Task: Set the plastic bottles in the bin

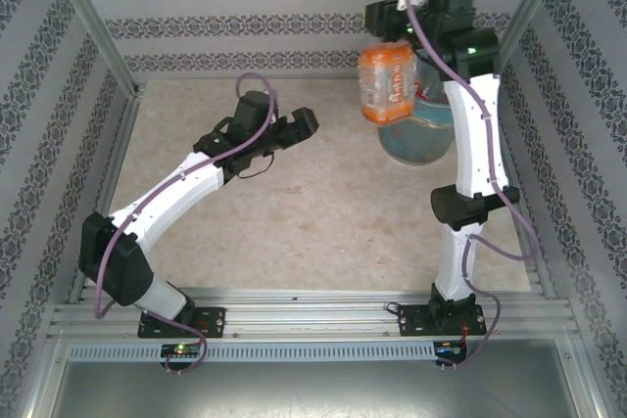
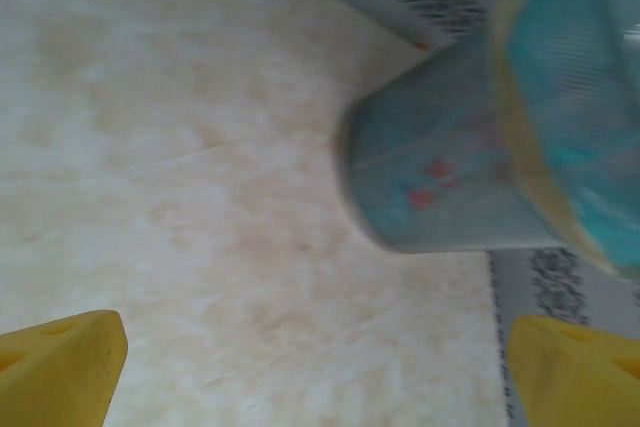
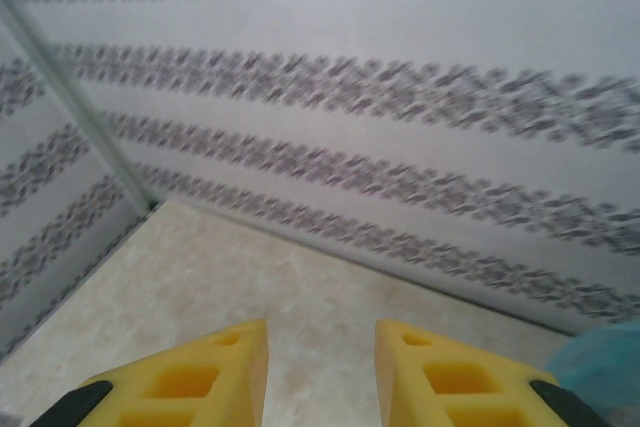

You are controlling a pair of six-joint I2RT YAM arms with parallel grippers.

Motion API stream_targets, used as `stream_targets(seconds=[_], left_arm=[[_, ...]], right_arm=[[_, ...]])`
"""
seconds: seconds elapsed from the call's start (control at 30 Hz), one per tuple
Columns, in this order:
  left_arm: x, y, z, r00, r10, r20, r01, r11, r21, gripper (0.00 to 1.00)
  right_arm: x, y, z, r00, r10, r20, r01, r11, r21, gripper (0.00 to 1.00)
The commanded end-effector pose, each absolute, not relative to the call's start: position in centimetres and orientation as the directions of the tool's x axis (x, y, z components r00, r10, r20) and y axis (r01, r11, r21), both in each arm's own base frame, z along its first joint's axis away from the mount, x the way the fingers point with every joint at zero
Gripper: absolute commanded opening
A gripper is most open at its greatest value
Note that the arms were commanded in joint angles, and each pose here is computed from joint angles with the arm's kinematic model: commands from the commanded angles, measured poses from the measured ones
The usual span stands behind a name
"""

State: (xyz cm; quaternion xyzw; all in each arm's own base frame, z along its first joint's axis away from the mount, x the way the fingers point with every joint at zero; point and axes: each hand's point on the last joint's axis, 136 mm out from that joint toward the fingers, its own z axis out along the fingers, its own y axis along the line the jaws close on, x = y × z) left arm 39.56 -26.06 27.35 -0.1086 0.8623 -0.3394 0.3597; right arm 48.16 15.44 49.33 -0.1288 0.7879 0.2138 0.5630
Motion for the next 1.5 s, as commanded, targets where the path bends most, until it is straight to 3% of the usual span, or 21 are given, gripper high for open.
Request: stream_targets(seconds=[0.0, 0.17, 0.4, 0.67, 0.87, 1.17, 1.23, 1.4, 1.47], left_arm=[[40.4, -29.5, 30.8, -0.679, -0.38, -0.628, 0.22, 0.711, -0.668, 0.98], [41.0, -32.2, 31.6, -0.686, -0.352, -0.637, 0.276, 0.684, -0.676, 0.98], [41.6, -33.4, 30.6, -0.697, -0.343, -0.63, 0.273, 0.685, -0.675, 0.98], [42.2, -34.0, 28.7, -0.719, -0.331, -0.611, 0.252, 0.696, -0.672, 0.98], [42.3, -34.3, 28.3, -0.728, -0.329, -0.601, 0.245, 0.694, -0.677, 0.98], [42.3, -34.1, 27.5, -0.735, -0.331, -0.592, 0.226, 0.704, -0.674, 0.98], [42.3, -34.0, 27.3, -0.737, -0.332, -0.589, 0.221, 0.704, -0.675, 0.98], [42.3, -33.8, 26.7, -0.742, -0.342, -0.576, 0.201, 0.707, -0.679, 0.98], [42.2, -33.7, 26.6, -0.742, -0.343, -0.576, 0.196, 0.71, -0.676, 0.98]], right_arm=[[47.6, 12.2, 53.1, -0.227, 0.094, -0.969, -0.386, 0.905, 0.178, 0.0], [49.5, 6.4, 54.4, -0.122, 0.035, -0.992, -0.183, 0.982, 0.057, 0.0], [53.2, 2.6, 54.5, -0.036, -0.09, -0.995, 0.015, 0.996, -0.091, 0.0], [58.8, 0.7, 48.9, -0.121, -0.196, -0.973, 0.13, 0.969, -0.212, 0.0], [60.9, -0.6, 41.9, -0.264, -0.102, -0.959, 0.119, 0.983, -0.138, 0.0], [61.6, -4.9, 34.7, -0.355, 0.094, -0.93, 0.162, 0.986, 0.038, 0.0], [61.6, -5.2, 33.9, -0.371, 0.108, -0.922, 0.163, 0.985, 0.05, 0.14], [61.5, -5.2, 33.6, -0.381, 0.103, -0.919, 0.151, 0.987, 0.048, 0.2], [61.4, -5.0, 33.9, -0.378, 0.102, -0.92, 0.139, 0.989, 0.052, 0.35]])
